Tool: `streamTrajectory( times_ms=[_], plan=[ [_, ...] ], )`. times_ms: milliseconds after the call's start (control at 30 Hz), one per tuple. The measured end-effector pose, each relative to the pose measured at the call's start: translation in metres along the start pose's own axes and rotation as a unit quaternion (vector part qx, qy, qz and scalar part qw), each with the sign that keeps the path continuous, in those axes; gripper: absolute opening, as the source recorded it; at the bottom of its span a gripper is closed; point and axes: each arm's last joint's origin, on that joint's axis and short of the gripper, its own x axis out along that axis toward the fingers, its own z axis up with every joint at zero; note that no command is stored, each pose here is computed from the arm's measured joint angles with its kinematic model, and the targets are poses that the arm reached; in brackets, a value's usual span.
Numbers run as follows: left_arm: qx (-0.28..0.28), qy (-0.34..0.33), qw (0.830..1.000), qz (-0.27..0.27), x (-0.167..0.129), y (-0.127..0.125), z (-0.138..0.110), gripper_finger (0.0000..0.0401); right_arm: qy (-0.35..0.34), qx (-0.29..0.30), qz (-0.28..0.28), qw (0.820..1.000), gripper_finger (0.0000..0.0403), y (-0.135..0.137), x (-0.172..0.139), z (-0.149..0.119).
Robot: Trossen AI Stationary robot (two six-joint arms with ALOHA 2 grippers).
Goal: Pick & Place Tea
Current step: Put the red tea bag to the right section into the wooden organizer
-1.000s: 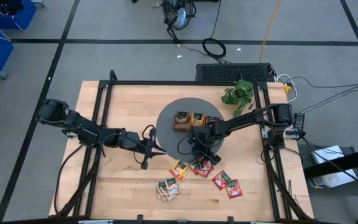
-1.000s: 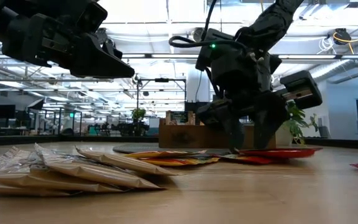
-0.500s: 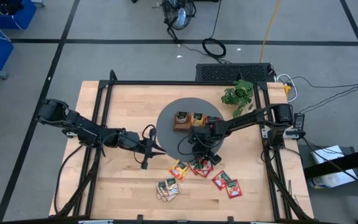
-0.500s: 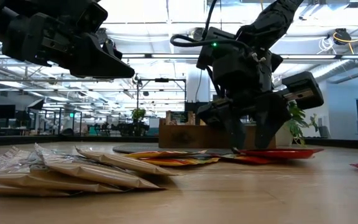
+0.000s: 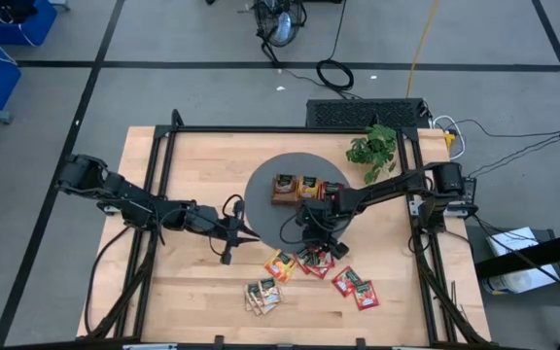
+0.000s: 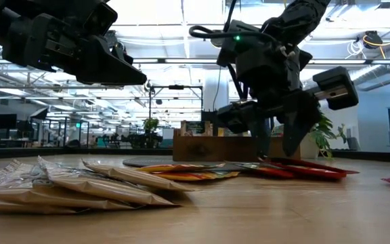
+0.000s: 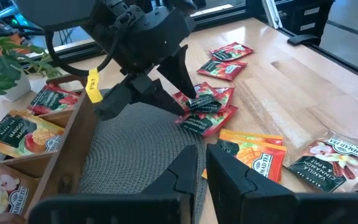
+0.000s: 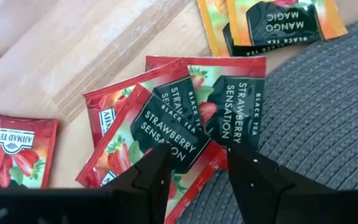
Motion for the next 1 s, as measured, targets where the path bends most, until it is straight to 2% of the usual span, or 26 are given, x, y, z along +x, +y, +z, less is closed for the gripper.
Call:
streamTrajectory(
  times_ms=[200, 367, 467, 733, 867, 1000],
  plan=[
    [0.000, 0.000, 1.000, 0.000, 0.000, 0.000, 0.000, 0.0042, -0.002, -0.019, -0.001, 1.000, 0.0144, -0.001, -0.001, 0.000],
    [0.000, 0.000, 1.000, 0.000, 0.000, 0.000, 0.000, 0.0042, 0.003, -0.009, 0.003, 1.000, 0.0144, -0.003, -0.003, -0.004],
    [0.004, 0.000, 1.000, 0.000, 0.000, 0.000, 0.000, 0.0042, 0.003, 0.007, 0.029, 1.000, 0.0142, -0.001, -0.004, -0.005],
    [0.005, 0.000, 1.000, 0.000, 0.000, 0.000, 0.000, 0.0042, 0.003, 0.008, 0.035, 0.999, 0.0114, 0.001, -0.004, -0.004],
    [0.004, -0.001, 1.000, 0.000, 0.000, 0.000, 0.000, 0.0042, 0.012, 0.002, 0.010, 1.000, 0.0104, -0.001, -0.004, -0.003],
    [-0.027, -0.015, 0.999, -0.011, 0.000, 0.000, 0.004, 0.0042, 0.007, 0.008, -0.014, 1.000, 0.0102, 0.003, -0.018, 0.004]
  ],
)
